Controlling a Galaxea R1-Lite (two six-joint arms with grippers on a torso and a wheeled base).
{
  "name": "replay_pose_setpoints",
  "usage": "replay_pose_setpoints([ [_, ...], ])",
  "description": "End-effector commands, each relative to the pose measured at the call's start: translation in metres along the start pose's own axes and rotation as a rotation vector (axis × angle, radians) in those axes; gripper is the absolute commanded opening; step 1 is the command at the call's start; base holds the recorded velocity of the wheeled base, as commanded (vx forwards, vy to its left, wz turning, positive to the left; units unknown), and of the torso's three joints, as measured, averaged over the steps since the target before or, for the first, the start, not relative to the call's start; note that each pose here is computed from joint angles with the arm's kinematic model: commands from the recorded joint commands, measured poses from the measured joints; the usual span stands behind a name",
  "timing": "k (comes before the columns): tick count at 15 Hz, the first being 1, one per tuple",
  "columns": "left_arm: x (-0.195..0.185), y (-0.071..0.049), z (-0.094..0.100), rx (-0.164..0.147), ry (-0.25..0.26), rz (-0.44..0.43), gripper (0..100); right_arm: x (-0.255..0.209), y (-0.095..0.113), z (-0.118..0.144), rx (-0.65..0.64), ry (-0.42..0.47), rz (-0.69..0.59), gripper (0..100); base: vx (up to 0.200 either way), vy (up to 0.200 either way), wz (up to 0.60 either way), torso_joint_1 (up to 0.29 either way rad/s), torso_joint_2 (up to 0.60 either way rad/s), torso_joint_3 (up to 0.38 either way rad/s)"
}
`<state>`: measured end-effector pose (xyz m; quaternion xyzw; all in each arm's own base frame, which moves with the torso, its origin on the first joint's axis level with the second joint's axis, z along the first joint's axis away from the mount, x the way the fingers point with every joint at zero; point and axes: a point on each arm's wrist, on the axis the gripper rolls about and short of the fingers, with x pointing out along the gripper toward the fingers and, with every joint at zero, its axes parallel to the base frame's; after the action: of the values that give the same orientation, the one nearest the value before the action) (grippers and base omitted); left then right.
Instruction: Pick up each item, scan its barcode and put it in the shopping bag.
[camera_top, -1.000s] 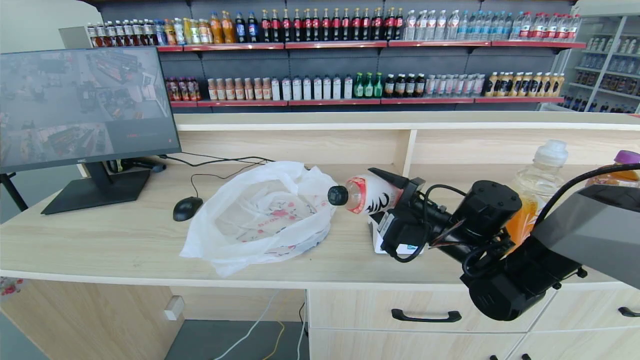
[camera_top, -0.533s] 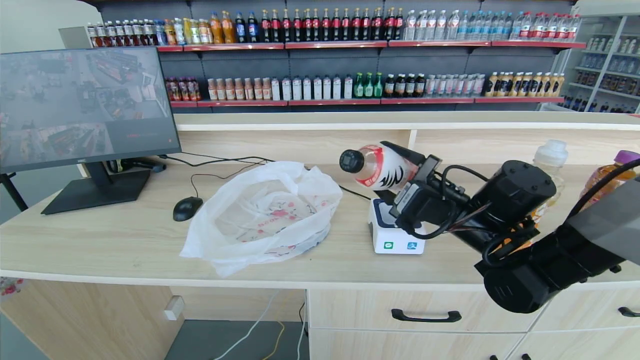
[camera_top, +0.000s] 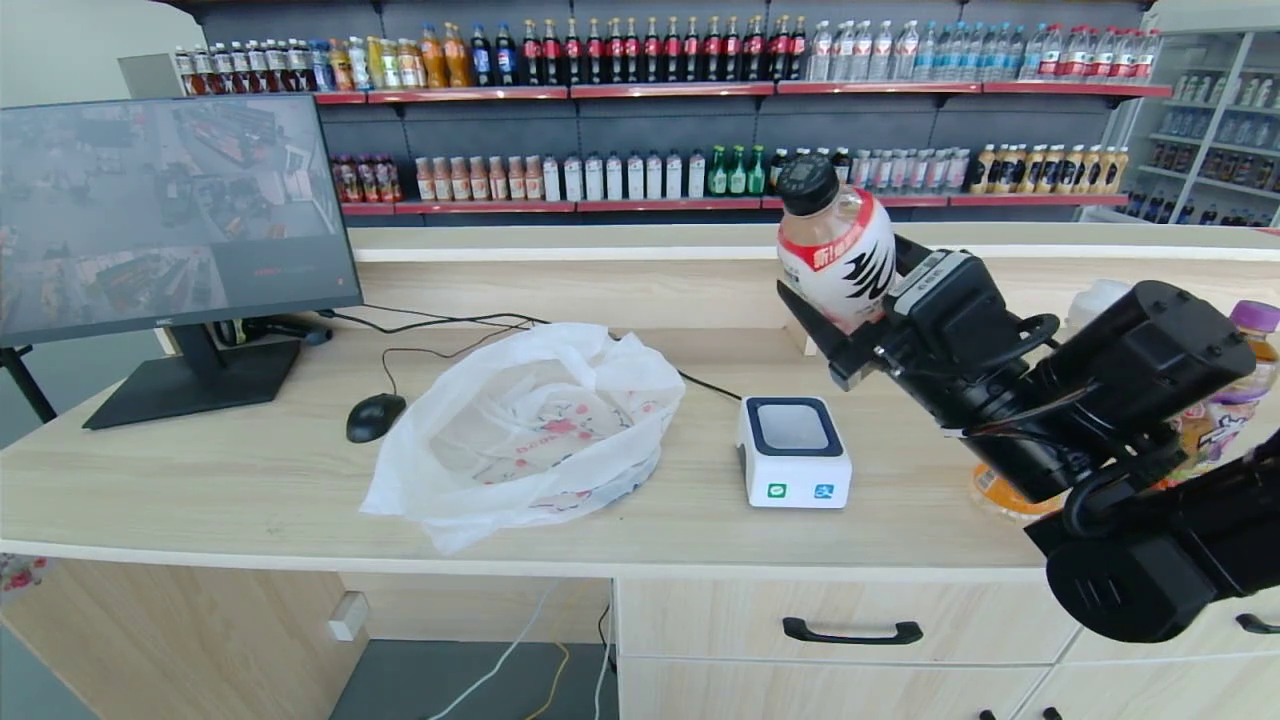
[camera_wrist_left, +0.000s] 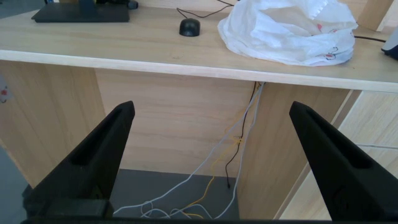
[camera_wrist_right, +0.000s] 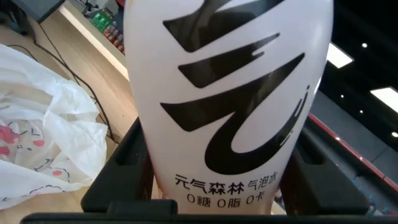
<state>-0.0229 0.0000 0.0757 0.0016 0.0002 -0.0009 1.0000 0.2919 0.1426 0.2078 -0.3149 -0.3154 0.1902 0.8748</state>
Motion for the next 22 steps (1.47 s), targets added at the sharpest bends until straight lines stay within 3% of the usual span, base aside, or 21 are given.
replay_pose_setpoints([
  [1, 0.000, 0.000, 0.000, 0.000, 0.001, 0.000, 100, -0.007, -0.010, 0.008, 0.043, 0.016, -0.050, 0, 0.000, 0.000, 0.00, 0.000, 0.00, 0.000],
  [7, 0.000, 0.000, 0.000, 0.000, 0.000, 0.000, 100, -0.008, -0.008, 0.012, 0.367, 0.103, -0.200, 0, 0.000, 0.000, 0.00, 0.000, 0.00, 0.000],
  [10, 0.000, 0.000, 0.000, 0.001, 0.000, 0.000, 100, -0.011, -0.012, -0.005, 0.535, 0.192, -0.238, 0, 0.000, 0.000, 0.00, 0.000, 0.00, 0.000],
  [12, 0.000, 0.000, 0.000, 0.000, 0.000, 0.000, 100, -0.014, -0.002, -0.013, 0.642, 0.223, -0.230, 0, 0.000, 0.000, 0.00, 0.000, 0.00, 0.000],
  [18, 0.000, 0.000, 0.000, 0.000, 0.000, 0.000, 100, -0.025, 0.005, -0.041, 0.701, 0.278, -0.265, 0, 0.000, 0.000, 0.00, 0.000, 0.00, 0.000],
  [22, 0.000, 0.000, 0.000, 0.000, 0.001, 0.000, 100, -0.027, 0.005, -0.046, 0.710, 0.293, -0.270, 0, -0.100, 0.000, 0.00, 0.001, 0.00, 0.001],
])
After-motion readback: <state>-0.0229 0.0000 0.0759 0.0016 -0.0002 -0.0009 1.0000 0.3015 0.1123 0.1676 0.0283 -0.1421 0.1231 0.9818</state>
